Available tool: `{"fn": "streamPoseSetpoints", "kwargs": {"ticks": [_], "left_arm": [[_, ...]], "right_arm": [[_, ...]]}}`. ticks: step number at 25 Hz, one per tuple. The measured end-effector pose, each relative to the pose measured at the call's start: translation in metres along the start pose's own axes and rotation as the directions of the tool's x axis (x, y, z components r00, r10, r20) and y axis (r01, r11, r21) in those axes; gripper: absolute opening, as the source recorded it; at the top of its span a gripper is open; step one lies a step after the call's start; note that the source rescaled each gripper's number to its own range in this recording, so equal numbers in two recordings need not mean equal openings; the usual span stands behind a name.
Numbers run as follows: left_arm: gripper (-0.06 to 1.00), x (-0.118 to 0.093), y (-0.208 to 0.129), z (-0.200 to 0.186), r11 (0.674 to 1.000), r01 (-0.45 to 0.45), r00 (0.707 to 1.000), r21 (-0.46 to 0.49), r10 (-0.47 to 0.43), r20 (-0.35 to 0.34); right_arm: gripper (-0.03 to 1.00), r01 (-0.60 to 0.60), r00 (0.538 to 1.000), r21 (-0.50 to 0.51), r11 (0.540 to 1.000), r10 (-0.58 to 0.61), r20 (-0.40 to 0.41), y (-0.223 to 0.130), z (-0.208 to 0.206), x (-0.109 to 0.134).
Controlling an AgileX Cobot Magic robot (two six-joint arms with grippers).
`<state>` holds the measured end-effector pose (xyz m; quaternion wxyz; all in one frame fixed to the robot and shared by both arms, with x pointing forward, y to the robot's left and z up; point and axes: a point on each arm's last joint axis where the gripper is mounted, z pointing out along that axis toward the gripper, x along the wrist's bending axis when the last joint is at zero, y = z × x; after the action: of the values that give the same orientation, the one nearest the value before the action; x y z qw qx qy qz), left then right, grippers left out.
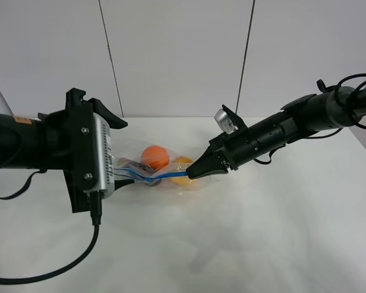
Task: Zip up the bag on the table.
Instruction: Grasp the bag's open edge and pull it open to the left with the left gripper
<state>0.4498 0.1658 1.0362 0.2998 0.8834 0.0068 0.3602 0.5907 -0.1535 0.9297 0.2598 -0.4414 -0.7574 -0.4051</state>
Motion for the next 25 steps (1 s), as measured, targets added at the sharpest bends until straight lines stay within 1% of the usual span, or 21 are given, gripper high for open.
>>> {"fn": "streamPoseSetpoints", "kwargs": {"ticks": [2, 6, 9, 10, 13, 18, 22, 24, 25], "left_arm": [[0.98, -0.009, -0.002, 0.006, 1.0, 0.001, 1.0, 0.013, -0.001, -0.002], [0.97, -0.025, -0.006, 0.031, 0.999, -0.012, 0.999, 0.053, 0.01, 0.051], [0.94, -0.032, -0.013, 0.051, 0.995, -0.022, 0.998, 0.102, 0.016, 0.055], [0.93, -0.035, -0.016, 0.057, 0.993, -0.022, 0.998, 0.119, 0.014, 0.065], [0.91, -0.04, -0.025, 0.072, 0.986, -0.026, 0.998, 0.164, 0.016, 0.066], [0.86, -0.036, -0.025, 0.087, 0.984, -0.028, 0.998, 0.176, 0.017, 0.063], [0.84, -0.031, -0.02, 0.092, 0.986, -0.025, 0.998, 0.167, 0.016, 0.058], [0.83, -0.032, -0.02, 0.093, 0.986, -0.023, 0.997, 0.165, 0.011, 0.072], [0.8, -0.033, -0.02, 0.093, 0.986, -0.022, 0.996, 0.164, 0.008, 0.088]], "right_arm": [[0.0, 0.0, 1.0, 0.0, 1.0, 0.0, 0.0, 0.0, 0.0, 0.0], [0.0, 0.0, 1.0, 0.0, 1.0, 0.0, 0.0, 0.0, 0.0, 0.0], [0.0, -0.001, 1.0, 0.0, 1.0, 0.001, 0.0, 0.0, 0.0, 0.0], [0.0, -0.002, 1.0, 0.0, 1.0, 0.002, 0.0, 0.0, 0.0, 0.0], [0.0, -0.004, 1.0, 0.0, 1.0, 0.004, 0.0, 0.0, 0.0, 0.0], [0.0, -0.004, 1.0, 0.0, 1.0, 0.004, 0.0, 0.0, 0.0, 0.0], [0.0, -0.004, 1.0, 0.0, 1.0, 0.004, 0.0, 0.0, 0.0, 0.0], [0.0, -0.004, 1.0, 0.0, 1.0, 0.004, 0.0, 0.0, 0.0, 0.0], [0.0, -0.004, 1.0, 0.0, 1.0, 0.004, 0.0, 0.0, 0.0, 0.0]]}}
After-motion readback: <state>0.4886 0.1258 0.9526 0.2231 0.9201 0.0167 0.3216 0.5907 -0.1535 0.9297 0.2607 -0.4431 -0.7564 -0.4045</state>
